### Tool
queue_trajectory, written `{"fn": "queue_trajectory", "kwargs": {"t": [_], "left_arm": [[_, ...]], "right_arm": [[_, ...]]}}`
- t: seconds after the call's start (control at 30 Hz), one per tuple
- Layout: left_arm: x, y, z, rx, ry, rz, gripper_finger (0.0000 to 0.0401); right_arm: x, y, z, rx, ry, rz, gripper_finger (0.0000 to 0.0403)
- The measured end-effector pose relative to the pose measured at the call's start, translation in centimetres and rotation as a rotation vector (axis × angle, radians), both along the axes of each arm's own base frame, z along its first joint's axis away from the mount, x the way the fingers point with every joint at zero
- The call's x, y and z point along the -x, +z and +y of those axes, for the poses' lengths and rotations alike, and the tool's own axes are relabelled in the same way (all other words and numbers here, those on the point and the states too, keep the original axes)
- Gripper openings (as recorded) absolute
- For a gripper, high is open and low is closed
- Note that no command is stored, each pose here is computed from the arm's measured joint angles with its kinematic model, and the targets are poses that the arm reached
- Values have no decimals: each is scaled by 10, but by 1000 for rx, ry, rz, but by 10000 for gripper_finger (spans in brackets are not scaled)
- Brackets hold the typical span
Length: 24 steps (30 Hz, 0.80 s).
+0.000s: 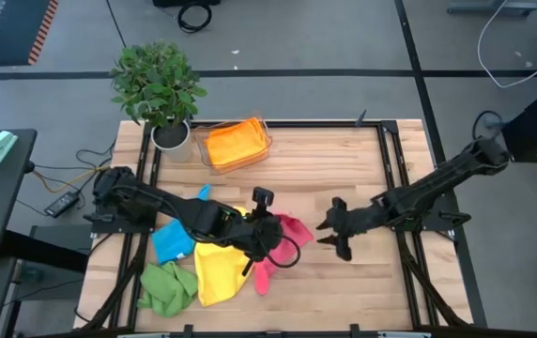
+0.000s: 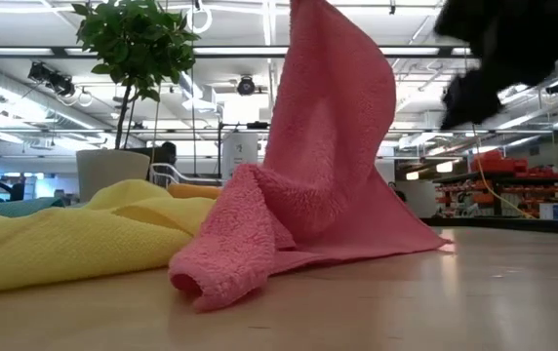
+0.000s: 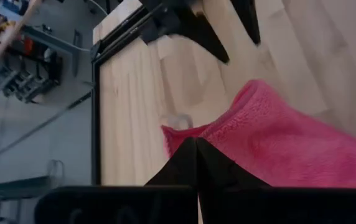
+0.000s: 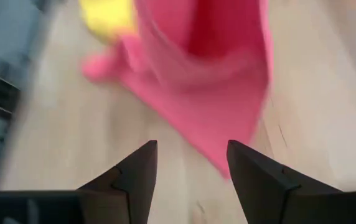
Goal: Fold microfiber towels
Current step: Fold the pink microfiber cloth
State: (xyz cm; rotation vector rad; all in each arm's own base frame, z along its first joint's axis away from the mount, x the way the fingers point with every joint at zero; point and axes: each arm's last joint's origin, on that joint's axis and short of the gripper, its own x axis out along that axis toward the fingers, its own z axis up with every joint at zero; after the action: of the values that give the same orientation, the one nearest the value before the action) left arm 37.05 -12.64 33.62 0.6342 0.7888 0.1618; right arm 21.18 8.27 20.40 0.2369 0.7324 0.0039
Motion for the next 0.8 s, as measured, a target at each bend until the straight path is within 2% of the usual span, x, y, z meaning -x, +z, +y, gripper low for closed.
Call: {"fn": "queue_trajectory", "kwargs": {"t": [0.07,0.2,0.3,0.7,0.8], "left_arm": [[1,0,-1,26,20,-8,1],[1,-1,0,55,50,-16,1],[3,-2,1,51,55,3,1],[8,-5,-3,77,86,23,1],[10,-6,-5,74,83,38,1]], "right_arm": [[-4,-19,2,17,-22,91,202],[-16,-47,5,80,-78,151,202],[-22,-65,3,77,-126,206,202],[-49,-97,-13,53,-257,162,200],[-52,-97,-13,46,-236,151,164]]}}
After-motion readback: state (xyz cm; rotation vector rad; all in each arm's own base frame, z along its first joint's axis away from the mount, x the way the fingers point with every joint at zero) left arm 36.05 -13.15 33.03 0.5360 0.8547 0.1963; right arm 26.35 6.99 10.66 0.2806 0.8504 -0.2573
